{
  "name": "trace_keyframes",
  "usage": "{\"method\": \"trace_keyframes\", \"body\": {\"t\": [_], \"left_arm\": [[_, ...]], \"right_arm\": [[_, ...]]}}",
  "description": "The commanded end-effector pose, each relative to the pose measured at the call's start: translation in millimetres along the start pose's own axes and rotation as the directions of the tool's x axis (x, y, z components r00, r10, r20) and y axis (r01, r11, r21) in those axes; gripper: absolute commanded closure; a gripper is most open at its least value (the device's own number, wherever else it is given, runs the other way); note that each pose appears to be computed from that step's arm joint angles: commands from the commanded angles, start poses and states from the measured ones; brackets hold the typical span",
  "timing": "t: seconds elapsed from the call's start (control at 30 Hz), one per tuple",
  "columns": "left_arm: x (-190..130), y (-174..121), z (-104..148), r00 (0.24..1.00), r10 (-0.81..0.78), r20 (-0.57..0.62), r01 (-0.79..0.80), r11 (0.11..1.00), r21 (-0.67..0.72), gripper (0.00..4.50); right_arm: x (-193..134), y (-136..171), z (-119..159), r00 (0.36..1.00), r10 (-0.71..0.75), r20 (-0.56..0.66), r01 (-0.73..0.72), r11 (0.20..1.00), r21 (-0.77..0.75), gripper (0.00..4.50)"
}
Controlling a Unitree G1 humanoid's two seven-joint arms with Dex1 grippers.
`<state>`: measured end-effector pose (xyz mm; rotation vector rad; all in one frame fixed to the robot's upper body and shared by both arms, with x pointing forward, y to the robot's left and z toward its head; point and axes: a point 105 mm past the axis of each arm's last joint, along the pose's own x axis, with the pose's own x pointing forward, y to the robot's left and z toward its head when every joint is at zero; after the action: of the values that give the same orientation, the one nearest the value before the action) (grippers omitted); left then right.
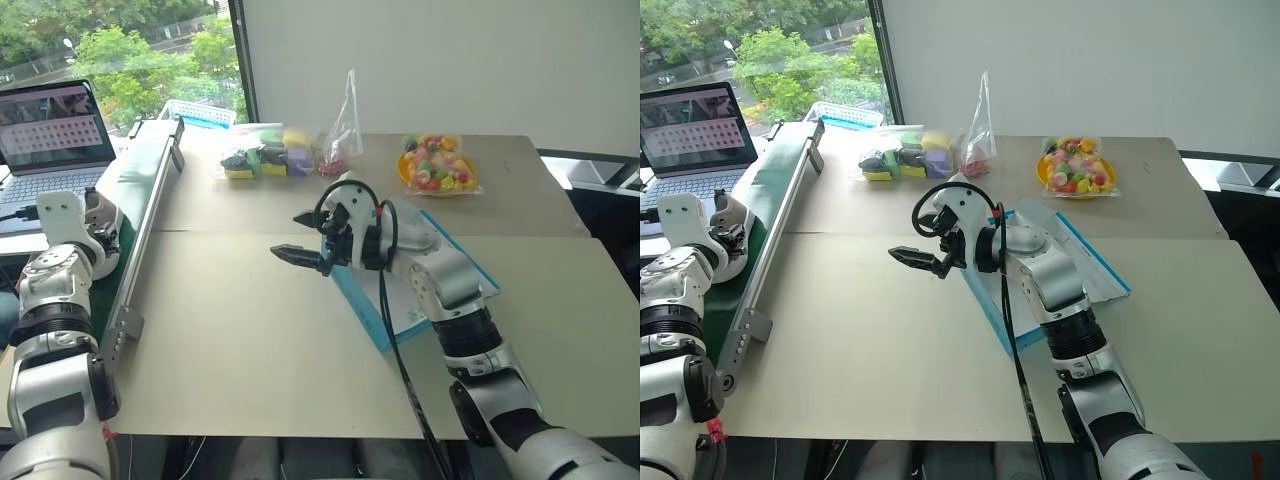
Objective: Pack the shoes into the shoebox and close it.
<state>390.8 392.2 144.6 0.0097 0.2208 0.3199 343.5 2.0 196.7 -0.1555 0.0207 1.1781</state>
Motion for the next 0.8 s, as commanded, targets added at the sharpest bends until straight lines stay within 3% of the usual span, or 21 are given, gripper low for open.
{"method": "trace_keyframes", "body": {"t": [0.03, 0.1, 0.3, 0.43, 0.57, 0.7, 0.8], "left_arm": [[-2.4, -12.0, 24.5, 0.995, -0.039, 0.090, 0.041, 0.999, -0.017, 4.06], [-5.5, -20.3, 37.5, 0.990, -0.056, 0.133, 0.057, 0.998, -0.008, 4.45], [-20.4, -42.9, 68.6, 0.964, -0.118, 0.240, 0.121, 0.993, 0.002, 4.45], [-39.9, -84.5, 94.9, 0.907, -0.252, 0.336, 0.264, 0.964, 0.012, 4.45], [-62.1, -154.5, 97.8, 0.830, -0.431, 0.353, 0.459, 0.888, 0.004, 4.45], [-83.5, -217.5, 93.9, 0.744, -0.588, 0.319, 0.613, 0.790, 0.027, 4.45], [-101.6, -253.8, 95.1, 0.670, -0.674, 0.313, 0.700, 0.713, 0.036, 4.45]], "right_arm": [[-1.3, 4.2, 12.3, 0.999, 0.008, 0.031, -0.006, 0.999, -0.047, 0.00], [-1.5, 4.0, 11.6, 1.000, 0.007, 0.026, -0.006, 0.999, -0.050, 0.00], [-0.6, 2.5, 12.1, 1.000, 0.004, 0.023, -0.003, 0.999, -0.053, 0.00], [-3.6, -3.8, 20.3, 0.998, -0.021, 0.066, 0.022, 1.000, -0.016, 0.00], [-27.9, -52.3, 64.0, 0.910, -0.260, 0.323, 0.148, 0.931, 0.334, 0.00], [-51.6, -91.8, 77.9, 0.804, -0.448, 0.391, 0.184, 0.812, 0.553, 0.00], [-63.1, -106.6, 80.9, 0.761, -0.516, 0.394, 0.173, 0.747, 0.642, 0.00]]}}
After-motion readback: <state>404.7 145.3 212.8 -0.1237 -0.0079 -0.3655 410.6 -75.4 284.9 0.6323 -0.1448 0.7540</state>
